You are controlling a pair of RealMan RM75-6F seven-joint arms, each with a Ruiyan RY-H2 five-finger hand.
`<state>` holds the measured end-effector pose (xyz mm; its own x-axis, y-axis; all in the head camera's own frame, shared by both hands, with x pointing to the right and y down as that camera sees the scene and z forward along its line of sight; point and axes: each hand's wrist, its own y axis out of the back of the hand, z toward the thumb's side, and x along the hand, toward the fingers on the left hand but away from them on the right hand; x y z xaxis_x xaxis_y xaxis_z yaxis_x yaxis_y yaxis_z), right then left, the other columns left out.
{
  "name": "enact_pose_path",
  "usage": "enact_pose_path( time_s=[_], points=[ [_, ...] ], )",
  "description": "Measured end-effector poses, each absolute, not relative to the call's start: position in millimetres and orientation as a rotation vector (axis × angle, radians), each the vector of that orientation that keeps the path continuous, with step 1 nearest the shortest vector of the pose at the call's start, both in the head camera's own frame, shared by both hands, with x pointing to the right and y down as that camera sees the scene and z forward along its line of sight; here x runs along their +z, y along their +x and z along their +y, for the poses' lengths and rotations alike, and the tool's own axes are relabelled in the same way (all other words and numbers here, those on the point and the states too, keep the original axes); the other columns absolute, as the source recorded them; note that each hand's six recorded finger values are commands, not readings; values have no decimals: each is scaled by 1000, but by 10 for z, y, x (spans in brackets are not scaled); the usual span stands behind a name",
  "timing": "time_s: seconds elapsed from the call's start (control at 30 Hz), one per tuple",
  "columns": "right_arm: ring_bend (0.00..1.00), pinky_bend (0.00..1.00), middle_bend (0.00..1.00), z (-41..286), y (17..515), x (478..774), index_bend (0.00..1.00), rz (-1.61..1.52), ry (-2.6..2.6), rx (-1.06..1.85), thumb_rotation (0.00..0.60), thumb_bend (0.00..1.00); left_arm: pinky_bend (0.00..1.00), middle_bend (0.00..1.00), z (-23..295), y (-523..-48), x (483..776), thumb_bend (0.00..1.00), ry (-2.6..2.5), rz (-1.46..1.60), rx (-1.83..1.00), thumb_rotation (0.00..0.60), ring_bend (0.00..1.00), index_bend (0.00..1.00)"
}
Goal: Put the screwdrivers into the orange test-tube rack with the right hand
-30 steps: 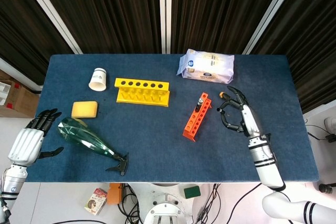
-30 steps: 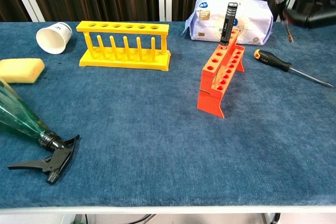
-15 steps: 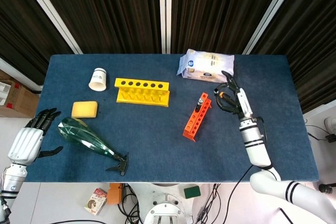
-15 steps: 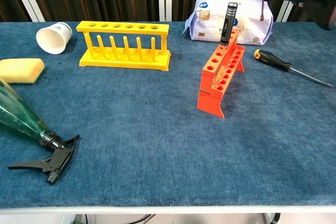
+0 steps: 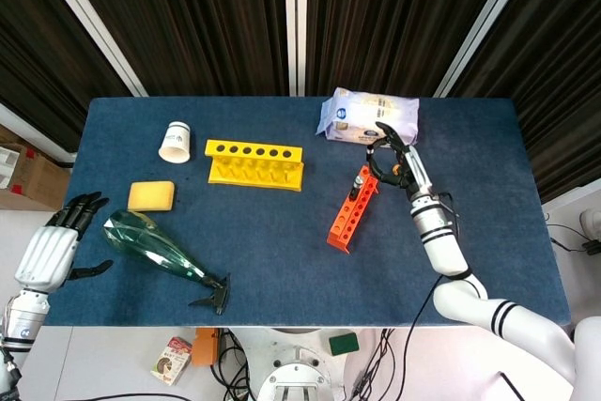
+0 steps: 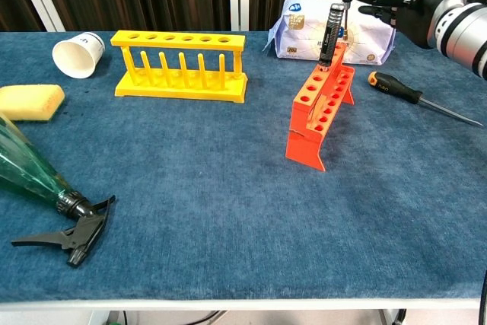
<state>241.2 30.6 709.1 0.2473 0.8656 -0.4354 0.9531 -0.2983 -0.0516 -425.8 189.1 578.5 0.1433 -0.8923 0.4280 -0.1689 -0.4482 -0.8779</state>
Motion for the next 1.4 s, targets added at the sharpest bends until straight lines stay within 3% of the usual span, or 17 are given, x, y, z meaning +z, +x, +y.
enact_pose_path(
  time_s=[1.4],
  points=[
    [0,0,72,296,2386,7259,687,1708,2294,-596,600,408,239,86,1862,-4295,5785,58,-1741,1034,-1361,600,63,125]
  ],
)
